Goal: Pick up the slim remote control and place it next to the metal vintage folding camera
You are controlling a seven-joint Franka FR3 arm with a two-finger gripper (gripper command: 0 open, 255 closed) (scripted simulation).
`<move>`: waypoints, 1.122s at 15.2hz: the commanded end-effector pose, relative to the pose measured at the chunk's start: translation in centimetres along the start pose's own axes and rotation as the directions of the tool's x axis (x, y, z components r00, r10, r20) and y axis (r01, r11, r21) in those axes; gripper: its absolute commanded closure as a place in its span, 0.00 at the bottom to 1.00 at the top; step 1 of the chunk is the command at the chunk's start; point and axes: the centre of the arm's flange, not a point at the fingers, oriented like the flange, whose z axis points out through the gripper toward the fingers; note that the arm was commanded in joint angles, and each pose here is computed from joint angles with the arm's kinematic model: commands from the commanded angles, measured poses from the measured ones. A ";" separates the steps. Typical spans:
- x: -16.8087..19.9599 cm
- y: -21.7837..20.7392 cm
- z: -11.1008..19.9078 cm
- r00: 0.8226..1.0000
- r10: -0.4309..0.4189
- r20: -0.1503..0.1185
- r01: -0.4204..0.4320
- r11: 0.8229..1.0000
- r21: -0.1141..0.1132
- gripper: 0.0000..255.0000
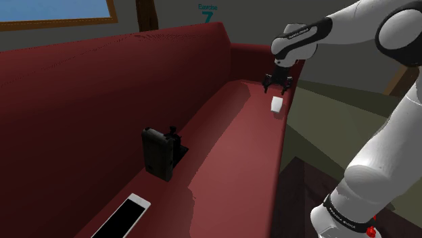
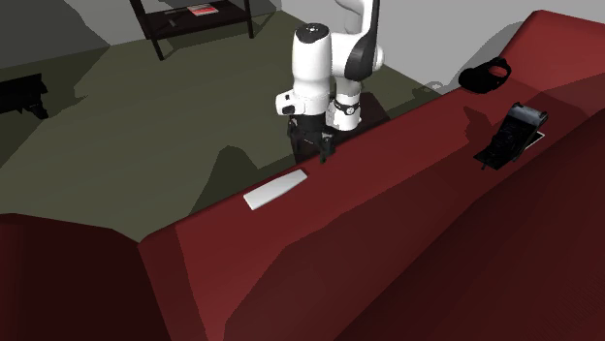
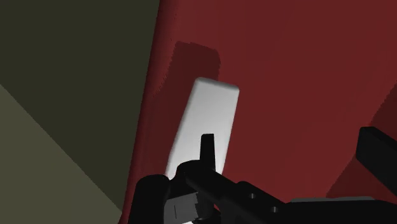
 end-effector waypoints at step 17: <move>8.6 7.0 11.3 0.955 0.296 0.031 -0.297 0.955 0.014 0.00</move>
